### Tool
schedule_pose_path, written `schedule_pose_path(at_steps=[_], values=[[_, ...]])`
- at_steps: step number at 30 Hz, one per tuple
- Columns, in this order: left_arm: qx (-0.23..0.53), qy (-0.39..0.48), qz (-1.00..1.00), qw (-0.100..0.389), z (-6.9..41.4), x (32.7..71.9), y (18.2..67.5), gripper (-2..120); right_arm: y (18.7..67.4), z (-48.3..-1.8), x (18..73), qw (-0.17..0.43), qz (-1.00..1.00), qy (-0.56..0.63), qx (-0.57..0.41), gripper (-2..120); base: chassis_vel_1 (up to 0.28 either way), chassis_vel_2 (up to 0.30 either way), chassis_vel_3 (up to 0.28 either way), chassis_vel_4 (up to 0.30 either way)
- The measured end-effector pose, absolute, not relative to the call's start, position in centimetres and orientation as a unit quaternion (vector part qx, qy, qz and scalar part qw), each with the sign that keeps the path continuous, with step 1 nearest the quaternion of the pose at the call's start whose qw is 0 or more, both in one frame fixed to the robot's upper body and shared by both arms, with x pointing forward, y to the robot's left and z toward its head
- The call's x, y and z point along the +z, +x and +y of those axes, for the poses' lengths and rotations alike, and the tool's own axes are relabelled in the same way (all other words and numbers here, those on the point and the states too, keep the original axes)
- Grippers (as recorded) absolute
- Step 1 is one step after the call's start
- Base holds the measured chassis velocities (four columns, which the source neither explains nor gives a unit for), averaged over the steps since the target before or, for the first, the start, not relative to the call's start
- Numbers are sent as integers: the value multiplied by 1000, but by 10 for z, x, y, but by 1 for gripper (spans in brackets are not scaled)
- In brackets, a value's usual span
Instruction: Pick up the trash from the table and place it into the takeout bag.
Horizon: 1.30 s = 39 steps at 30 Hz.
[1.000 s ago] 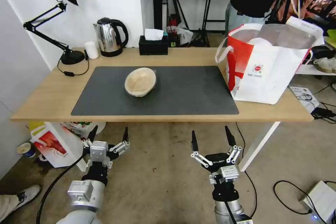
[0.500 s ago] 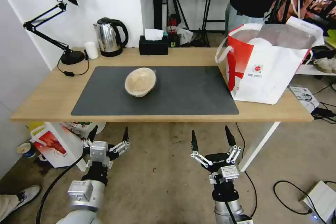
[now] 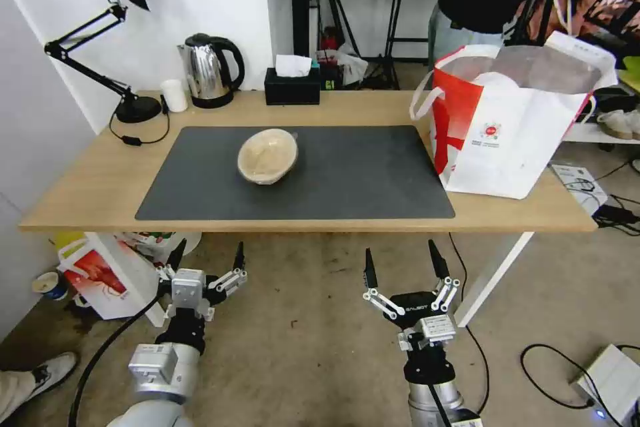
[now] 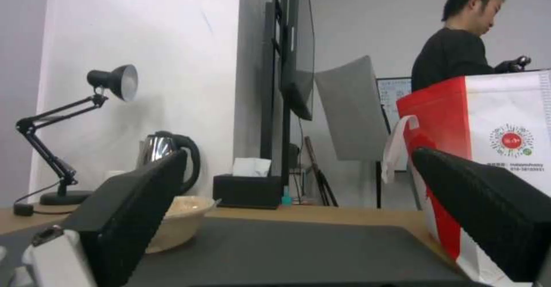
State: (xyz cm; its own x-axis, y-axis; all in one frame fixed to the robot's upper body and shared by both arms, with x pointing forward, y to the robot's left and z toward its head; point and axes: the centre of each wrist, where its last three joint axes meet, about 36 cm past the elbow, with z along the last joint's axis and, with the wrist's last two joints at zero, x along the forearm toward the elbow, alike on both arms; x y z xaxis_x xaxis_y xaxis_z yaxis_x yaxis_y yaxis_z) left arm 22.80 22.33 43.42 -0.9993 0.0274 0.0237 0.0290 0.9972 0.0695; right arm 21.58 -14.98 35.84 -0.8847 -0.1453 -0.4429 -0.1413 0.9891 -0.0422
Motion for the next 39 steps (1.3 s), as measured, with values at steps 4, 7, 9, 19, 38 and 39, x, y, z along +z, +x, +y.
schedule_pose_path(at_steps=[4, 7, 9, 19, 38, 39], values=[[-35, -14, -999, 11, 223, 434, 228, 100, 216, -150, 358, 228, 971, -74, -4, 100, 0, 0, 0, 0], [-34, -12, -999, 7, 222, 434, 228, 100, 216, -150, 358, 228, 971, -74, -4, 100, 0, 0, 0, 0], [-33, -11, -999, 3, 222, 434, 228, 100, 216, -150, 358, 229, 971, -74, -4, 100, 0, 0, 0, 0], [-13, 23, -995, -99, 202, 444, 231, 100, 216, -150, 358, 228, 971, -74, -4, 100, 0, 0, 0, 0], [107, 30, -982, -155, 194, 495, 225, 100, 216, -150, 358, 228, 971, -74, -4, 100, 0, 0, 0, 0], [122, 23, -984, -132, 196, 498, 224, 100, 216, -150, 358, 228, 971, -74, -4, 100, 0, 0, 0, 0]])
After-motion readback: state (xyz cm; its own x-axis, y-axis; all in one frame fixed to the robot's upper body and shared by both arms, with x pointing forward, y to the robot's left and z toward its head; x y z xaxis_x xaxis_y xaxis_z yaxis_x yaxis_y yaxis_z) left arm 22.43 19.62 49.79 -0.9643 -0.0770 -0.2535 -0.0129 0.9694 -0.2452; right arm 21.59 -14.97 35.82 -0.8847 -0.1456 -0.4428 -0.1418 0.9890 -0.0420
